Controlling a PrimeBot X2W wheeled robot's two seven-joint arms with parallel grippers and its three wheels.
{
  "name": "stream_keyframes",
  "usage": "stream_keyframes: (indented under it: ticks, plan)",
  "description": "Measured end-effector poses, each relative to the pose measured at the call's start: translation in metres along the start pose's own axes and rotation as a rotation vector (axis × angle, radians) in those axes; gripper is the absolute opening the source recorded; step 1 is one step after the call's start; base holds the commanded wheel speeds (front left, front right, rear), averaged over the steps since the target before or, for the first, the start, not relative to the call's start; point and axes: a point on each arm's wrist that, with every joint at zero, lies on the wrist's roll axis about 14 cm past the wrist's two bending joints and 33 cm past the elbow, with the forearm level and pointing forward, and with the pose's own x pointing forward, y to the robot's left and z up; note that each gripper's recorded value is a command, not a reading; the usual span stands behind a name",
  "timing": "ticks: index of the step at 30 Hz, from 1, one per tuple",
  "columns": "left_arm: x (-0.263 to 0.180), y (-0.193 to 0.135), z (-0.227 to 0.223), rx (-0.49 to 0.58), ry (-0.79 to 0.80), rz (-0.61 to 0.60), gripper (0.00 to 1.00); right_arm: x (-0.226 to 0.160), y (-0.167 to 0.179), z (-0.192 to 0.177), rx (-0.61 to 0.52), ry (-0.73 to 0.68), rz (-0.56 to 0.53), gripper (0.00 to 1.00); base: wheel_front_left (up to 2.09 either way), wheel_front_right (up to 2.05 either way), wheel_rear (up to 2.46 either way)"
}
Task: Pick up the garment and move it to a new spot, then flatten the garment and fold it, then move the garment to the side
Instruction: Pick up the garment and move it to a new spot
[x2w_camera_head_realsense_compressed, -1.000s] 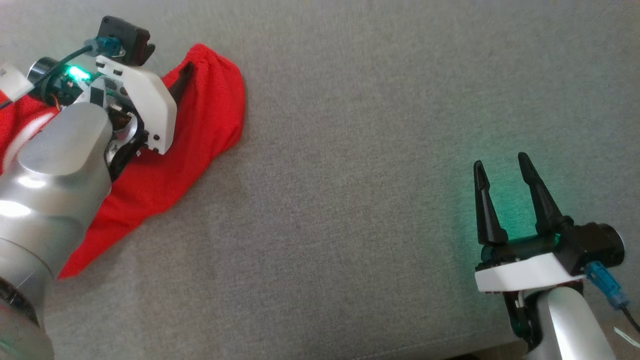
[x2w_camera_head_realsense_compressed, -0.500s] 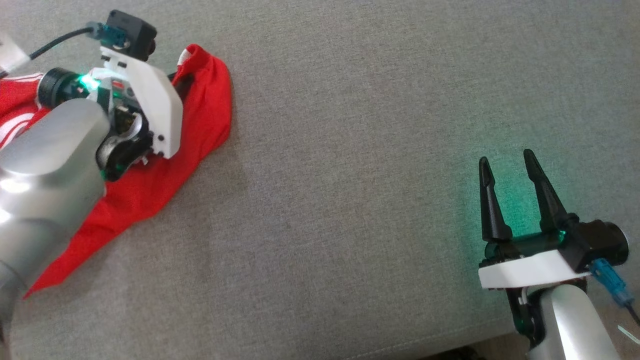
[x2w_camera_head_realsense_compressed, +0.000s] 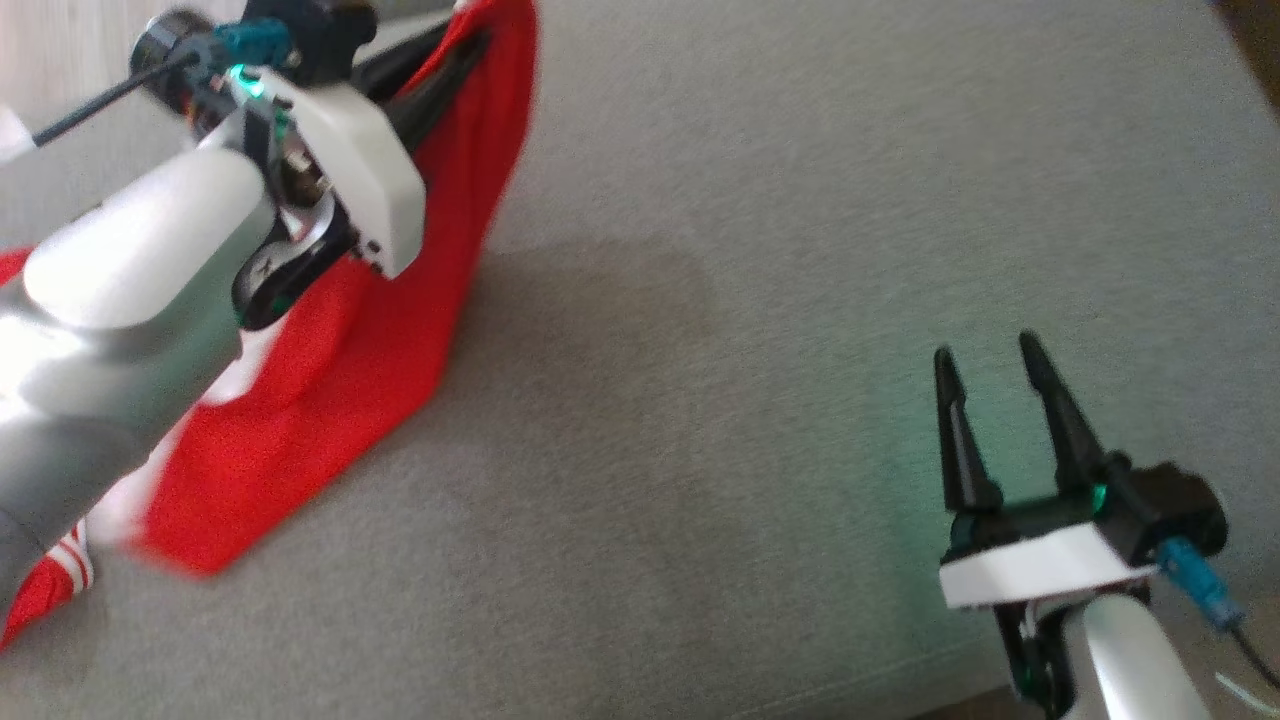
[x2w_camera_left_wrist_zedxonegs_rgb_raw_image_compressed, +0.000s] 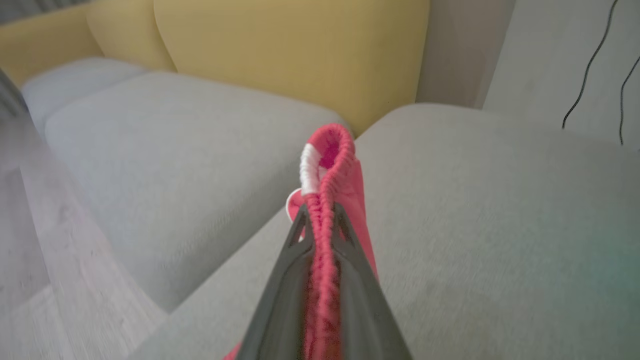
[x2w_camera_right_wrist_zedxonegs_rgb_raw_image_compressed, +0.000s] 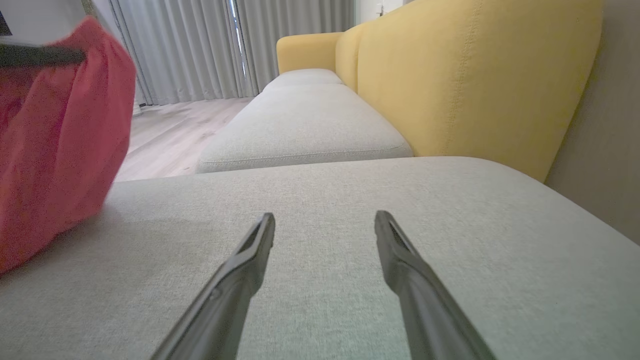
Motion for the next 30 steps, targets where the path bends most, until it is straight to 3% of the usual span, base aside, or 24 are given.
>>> stream_keyframes:
  ticks: [3, 11, 13, 16, 18, 19, 23, 26, 27, 29, 30]
  plan:
    - [-0.002, -0.025, 0.065, 0.116, -0.157, -0.045, 0.0, -0.026, -0.008, 0.003, 0.015, -0.006, -0.037, 1.0, 0.0, 0.0, 0.0]
    - [-0.002, -0.092, 0.167, 0.326, -0.392, -0.157, 0.0, -0.07, -0.033, 0.015, 0.023, -0.054, -0.14, 1.0, 0.0, 0.0, 0.0]
    - [-0.003, -0.122, 0.179, 0.41, -0.434, -0.218, 0.0, -0.082, -0.039, 0.017, 0.026, -0.064, -0.169, 1.0, 0.0, 0.0, 0.0]
    - [0.0, -0.145, 0.158, 0.485, -0.443, -0.283, 0.0, -0.083, -0.044, 0.017, 0.024, -0.061, -0.185, 1.0, 0.0, 0.0, 0.0]
    - [0.002, -0.153, 0.119, 0.509, -0.413, -0.316, 0.0, -0.079, -0.043, 0.014, 0.03, -0.051, -0.18, 1.0, 0.0, 0.0, 0.0]
    - [0.002, -0.153, 0.119, 0.509, -0.413, -0.316, 0.0, -0.079, -0.043, 0.014, 0.03, -0.051, -0.18, 1.0, 0.0, 0.0, 0.0]
    - [-0.003, -0.159, 0.019, 0.451, -0.298, -0.343, 0.0, -0.069, -0.038, 0.01, 0.028, -0.036, -0.156, 1.0, 0.0, 0.0, 0.0]
    - [-0.01, -0.158, -0.026, 0.439, -0.229, -0.294, 0.0, -0.059, -0.03, 0.008, 0.026, -0.027, -0.124, 1.0, 0.0, 0.0, 0.0]
    - [-0.013, -0.162, -0.032, 0.433, -0.234, -0.285, 0.1, -0.055, -0.027, 0.007, 0.023, -0.023, -0.11, 1.0, 0.0, 0.0, 0.0]
    - [-0.02, -0.174, -0.038, 0.39, -0.253, -0.263, 1.0, -0.049, -0.019, 0.005, 0.017, -0.017, -0.08, 1.0, 0.0, 0.0, 0.0]
    - [-0.024, -0.18, -0.043, 0.372, -0.256, -0.254, 1.0, -0.045, -0.015, 0.005, 0.014, -0.016, -0.067, 1.0, 0.0, 0.0, 0.0]
